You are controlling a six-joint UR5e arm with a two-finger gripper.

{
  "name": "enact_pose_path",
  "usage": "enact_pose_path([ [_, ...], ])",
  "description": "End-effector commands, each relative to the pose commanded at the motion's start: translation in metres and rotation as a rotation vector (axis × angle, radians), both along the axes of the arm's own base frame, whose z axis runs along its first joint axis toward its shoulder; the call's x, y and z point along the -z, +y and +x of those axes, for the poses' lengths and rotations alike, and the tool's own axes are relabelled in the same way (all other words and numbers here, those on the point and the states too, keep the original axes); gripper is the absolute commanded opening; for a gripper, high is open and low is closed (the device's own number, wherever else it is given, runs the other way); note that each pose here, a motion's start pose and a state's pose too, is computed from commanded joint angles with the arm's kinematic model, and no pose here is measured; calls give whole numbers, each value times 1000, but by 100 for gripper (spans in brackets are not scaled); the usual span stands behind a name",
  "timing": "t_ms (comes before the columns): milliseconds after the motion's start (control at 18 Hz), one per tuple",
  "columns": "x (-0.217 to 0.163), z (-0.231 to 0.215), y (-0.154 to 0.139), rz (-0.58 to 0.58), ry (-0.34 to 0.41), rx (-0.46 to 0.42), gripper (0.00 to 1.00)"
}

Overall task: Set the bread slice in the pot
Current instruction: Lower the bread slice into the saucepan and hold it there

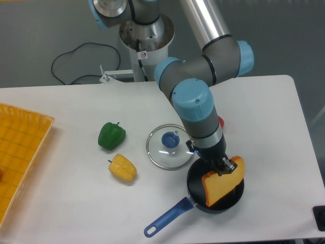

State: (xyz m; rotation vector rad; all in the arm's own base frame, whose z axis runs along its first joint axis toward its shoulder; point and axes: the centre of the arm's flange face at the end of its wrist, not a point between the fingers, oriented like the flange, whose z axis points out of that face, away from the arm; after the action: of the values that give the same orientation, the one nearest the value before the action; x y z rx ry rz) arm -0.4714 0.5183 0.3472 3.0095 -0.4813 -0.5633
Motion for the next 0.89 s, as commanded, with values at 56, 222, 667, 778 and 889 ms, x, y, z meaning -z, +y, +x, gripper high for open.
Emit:
enact_pose_path([
  [56, 0, 0, 0, 0, 0, 0, 0],
  [222, 2, -1, 0, -2, 0, 0, 0],
  [667, 15, -6, 2, -7, 12, -6, 0],
  [778, 14, -6, 2, -8, 14, -6, 0],
  [889, 14, -7, 2, -6, 13, -6, 0],
])
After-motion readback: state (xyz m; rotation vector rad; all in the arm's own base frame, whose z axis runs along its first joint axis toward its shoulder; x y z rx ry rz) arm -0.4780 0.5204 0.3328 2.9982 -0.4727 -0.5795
